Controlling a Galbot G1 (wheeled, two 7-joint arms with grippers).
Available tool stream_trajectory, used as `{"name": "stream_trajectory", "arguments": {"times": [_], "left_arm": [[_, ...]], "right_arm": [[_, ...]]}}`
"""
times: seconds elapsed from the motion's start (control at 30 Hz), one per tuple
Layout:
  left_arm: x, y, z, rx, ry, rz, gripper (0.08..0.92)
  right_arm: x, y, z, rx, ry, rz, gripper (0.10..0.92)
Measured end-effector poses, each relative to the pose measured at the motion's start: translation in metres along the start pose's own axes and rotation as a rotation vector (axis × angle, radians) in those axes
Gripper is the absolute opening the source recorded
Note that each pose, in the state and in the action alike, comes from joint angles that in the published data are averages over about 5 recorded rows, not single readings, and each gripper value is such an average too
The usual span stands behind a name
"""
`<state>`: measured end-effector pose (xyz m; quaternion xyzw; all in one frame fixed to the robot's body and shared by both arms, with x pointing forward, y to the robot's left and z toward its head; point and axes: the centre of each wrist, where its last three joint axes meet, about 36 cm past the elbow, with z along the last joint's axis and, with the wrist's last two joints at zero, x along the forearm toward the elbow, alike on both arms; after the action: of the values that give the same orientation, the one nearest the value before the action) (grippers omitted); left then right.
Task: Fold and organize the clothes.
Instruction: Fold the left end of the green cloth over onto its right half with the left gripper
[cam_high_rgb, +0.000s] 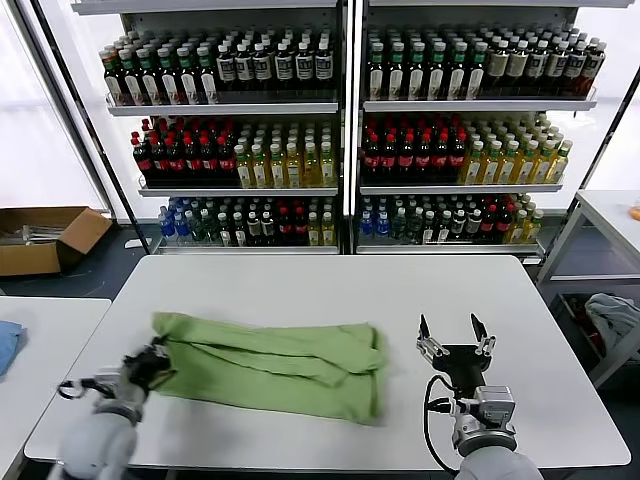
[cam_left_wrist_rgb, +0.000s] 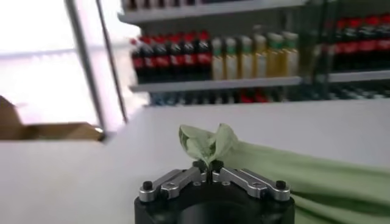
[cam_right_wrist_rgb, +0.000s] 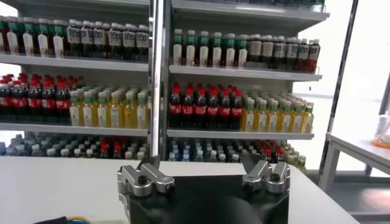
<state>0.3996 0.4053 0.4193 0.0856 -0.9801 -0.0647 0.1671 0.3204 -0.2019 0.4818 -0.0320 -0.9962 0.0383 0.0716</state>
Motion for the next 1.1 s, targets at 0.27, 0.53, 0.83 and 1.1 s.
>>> {"name": "stream_trajectory", "arguments": {"times": [0.27,0.53,0.83,1.1], "left_arm": [[-0.001,0.071,-0.035,-0.081,-0.047,-0.116,0.094],[0.008,0.042,-0.036,-0.096,-0.046,-0.058,0.094],[0.026,-0.047,-0.031,-0.071,-0.045,0.116,0.094],[0.04,-0.119,-0.022,-0.073,-0.031,0.271,0.094]], "right_arm": [[-0.001,0.004,-0.001,-0.008,-0.005,-0.002,0.823],[0.006,-0.001,-0.001,-0.011,-0.01,0.014,0.823],[0.018,-0.01,0.001,-0.015,-0.005,0.051,0.823],[0.03,-0.013,0.003,-0.016,0.0,0.076,0.823]]}}
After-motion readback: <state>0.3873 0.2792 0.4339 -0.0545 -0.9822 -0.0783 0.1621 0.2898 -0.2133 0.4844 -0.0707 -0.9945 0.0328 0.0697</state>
